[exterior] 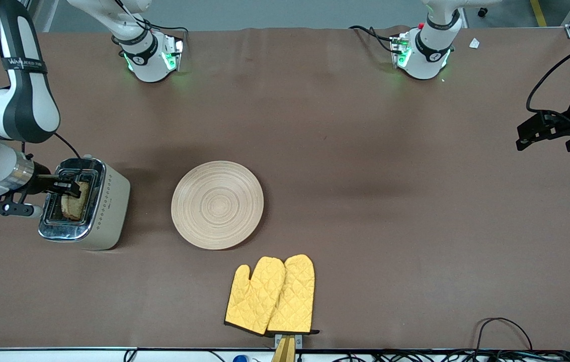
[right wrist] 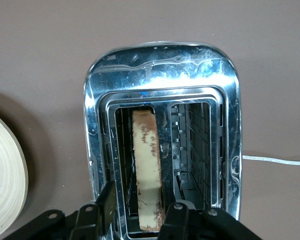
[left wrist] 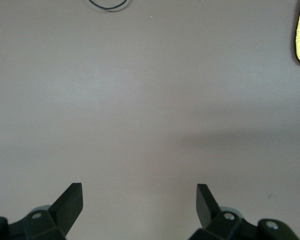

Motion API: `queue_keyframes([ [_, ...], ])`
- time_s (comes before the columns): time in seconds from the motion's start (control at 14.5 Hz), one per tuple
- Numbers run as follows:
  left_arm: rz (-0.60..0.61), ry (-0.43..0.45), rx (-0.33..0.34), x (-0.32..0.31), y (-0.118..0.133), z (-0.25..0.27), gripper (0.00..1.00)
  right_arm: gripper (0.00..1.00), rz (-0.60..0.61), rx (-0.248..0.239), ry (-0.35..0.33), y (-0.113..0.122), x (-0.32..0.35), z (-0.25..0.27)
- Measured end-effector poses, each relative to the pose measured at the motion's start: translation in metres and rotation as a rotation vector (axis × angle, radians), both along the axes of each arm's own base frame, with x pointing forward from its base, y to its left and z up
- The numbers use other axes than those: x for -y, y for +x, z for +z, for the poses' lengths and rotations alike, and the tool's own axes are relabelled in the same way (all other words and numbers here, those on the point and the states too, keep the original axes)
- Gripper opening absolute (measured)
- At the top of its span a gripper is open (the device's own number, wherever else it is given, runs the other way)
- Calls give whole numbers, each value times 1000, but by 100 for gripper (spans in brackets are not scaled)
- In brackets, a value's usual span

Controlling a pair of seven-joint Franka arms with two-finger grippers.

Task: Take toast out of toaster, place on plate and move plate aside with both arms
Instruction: 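Grasp the toast slice with the right gripper and lift it out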

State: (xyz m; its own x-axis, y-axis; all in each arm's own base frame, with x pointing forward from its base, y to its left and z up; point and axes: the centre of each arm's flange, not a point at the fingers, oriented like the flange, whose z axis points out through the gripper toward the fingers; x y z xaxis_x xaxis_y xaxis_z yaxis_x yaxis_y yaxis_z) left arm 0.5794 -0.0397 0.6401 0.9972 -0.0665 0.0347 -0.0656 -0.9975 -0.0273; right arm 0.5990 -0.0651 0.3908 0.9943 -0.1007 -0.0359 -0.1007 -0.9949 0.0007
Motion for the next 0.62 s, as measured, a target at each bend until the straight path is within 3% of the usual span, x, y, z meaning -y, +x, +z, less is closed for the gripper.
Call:
queue_keyframes([
  [0.28, 2, 0, 0, -1, 0, 0, 100, 42, 10, -3, 0, -1, 5, -2],
  [0.34, 5, 0, 0, -3, 0, 0, 100, 38, 11, -6, 0, -2, 5, -3],
  [0.41, 9, 1, -2, -5, 0, 0, 100, 27, 11, -10, 1, -3, 5, -5],
  [0.55, 17, 1, -7, -10, 0, -1, 100, 22, 11, -16, 2, -3, 6, -8],
  [0.62, 19, 1, -9, -11, 0, -1, 100, 12, 16, -18, 2, -3, 6, -9],
])
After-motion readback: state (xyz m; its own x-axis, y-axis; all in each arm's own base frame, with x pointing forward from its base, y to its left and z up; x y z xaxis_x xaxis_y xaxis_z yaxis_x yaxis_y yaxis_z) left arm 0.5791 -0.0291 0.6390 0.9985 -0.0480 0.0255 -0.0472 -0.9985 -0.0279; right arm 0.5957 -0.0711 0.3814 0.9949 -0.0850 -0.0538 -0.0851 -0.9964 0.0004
